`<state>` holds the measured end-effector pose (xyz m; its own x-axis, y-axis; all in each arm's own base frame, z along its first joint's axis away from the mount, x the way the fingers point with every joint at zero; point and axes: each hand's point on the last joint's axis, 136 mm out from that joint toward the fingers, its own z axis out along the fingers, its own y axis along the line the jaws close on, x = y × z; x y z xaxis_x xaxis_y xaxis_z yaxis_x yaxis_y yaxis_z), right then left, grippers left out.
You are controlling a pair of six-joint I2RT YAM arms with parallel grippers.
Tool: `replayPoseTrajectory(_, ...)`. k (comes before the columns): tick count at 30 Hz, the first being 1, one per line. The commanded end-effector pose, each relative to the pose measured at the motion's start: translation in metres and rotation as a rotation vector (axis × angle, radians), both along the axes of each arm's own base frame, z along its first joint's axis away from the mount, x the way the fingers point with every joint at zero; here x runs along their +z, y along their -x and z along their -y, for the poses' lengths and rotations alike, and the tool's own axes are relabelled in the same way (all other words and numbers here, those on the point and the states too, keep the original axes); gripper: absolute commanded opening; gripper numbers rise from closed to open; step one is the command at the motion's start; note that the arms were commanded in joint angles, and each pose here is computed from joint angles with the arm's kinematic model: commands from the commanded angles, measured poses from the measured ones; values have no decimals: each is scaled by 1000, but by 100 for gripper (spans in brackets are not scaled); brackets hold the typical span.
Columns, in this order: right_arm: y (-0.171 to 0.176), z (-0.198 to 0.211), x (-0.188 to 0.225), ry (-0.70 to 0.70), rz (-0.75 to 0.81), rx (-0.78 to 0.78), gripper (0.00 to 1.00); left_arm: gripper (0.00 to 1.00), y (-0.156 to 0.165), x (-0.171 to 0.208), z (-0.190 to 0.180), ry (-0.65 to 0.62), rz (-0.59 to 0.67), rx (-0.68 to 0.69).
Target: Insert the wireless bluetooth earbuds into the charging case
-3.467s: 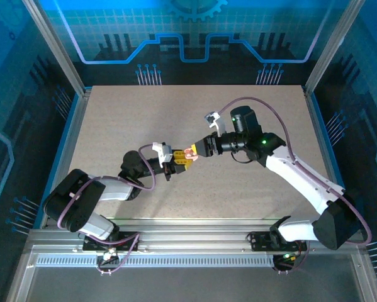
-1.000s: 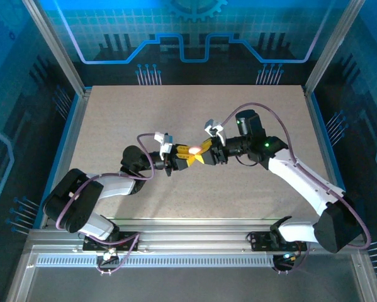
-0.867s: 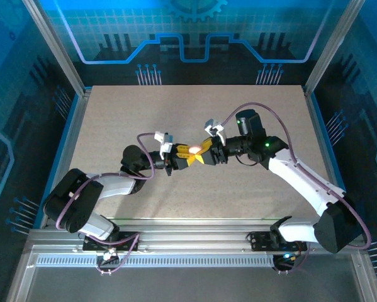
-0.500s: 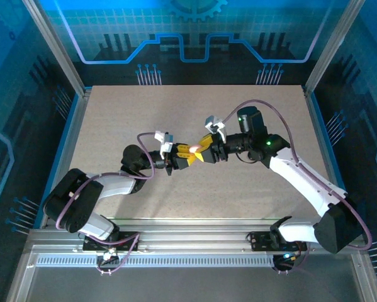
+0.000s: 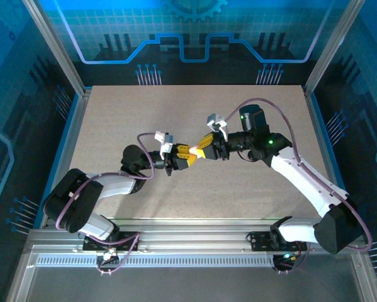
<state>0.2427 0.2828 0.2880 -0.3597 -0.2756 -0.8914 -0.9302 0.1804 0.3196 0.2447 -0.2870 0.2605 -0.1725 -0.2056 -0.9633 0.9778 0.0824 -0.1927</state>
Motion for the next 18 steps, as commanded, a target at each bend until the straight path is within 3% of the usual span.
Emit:
replayPoseTrajectory(1,2,-2,12,-25,0,40,22,21,2,13,3,20,23,-20)
replayPoseTrajectory(5,4,-2,11,-31,-17,52,25,21,1,15,3,22,17,-22)
replayPoseTrajectory(7,5,-2,10,-29,-18,52,34,21,0,15,3,24,13,-22)
replayPoseTrajectory(11,5,-2,9,-26,-21,53,35,22,-2,18,3,30,8,-16)
replayPoseTrajectory(15,6,-2,9,-26,-14,55,30,22,-4,22,4,40,-16,-22)
replayPoseTrajectory(18,6,-1,12,-27,-1,55,21,22,-4,26,5,48,-45,-34)
